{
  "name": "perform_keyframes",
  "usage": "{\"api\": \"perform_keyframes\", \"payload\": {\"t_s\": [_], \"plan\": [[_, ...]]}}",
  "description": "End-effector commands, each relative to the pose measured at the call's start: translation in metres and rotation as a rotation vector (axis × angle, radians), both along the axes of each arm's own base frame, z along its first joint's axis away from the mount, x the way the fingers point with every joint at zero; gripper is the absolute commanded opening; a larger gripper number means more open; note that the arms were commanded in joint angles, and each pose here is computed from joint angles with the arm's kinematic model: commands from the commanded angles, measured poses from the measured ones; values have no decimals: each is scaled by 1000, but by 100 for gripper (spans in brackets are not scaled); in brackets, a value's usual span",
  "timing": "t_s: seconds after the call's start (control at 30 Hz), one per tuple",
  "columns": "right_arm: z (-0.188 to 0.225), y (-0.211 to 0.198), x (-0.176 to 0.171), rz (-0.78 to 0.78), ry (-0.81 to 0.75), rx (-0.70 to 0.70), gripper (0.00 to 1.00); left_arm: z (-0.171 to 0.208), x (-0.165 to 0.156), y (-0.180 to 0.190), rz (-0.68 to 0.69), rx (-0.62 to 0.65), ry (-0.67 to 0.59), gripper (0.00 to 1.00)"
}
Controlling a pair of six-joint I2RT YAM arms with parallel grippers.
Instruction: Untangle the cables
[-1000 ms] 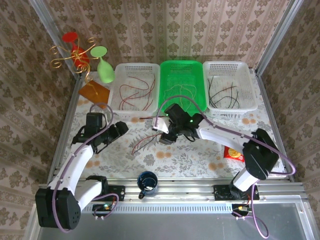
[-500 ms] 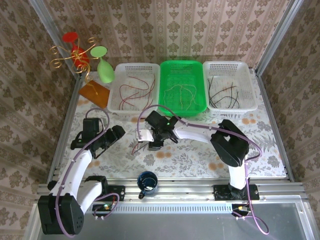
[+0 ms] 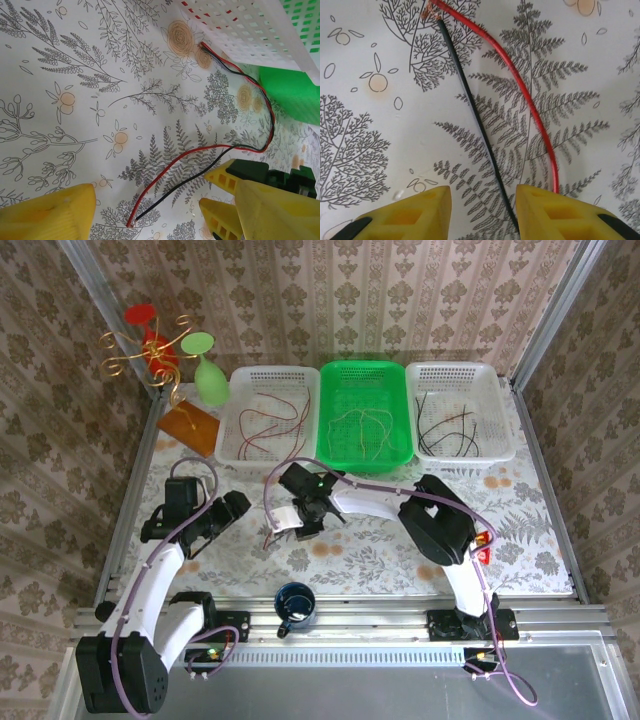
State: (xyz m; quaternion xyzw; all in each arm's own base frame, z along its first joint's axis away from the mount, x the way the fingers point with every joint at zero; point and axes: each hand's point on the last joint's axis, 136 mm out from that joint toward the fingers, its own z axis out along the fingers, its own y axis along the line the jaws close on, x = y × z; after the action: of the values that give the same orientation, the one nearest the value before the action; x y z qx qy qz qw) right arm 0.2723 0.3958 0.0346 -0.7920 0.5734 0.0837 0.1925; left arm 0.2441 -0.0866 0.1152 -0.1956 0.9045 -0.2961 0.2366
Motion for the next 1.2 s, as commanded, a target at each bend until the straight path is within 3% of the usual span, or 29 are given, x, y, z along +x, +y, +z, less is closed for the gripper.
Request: {"api": "perform_keyframes", "payload": {"t_s": [0.0,0.7,0.9,1.17], "plan": [[-6,-8,-6,65,20,-83,39,4,-1,-1,2,-26,-8,74],[-29,-8,16,82,5,-202,34,11,-1,4,15,-22,-33,74],[-39,-15,4,88,64,-243,29,12,-2,4,12,-20,-33,74],[-51,-14,-1,62,120,-248,10,18,-1,5,10,-14,-43,74]]}}
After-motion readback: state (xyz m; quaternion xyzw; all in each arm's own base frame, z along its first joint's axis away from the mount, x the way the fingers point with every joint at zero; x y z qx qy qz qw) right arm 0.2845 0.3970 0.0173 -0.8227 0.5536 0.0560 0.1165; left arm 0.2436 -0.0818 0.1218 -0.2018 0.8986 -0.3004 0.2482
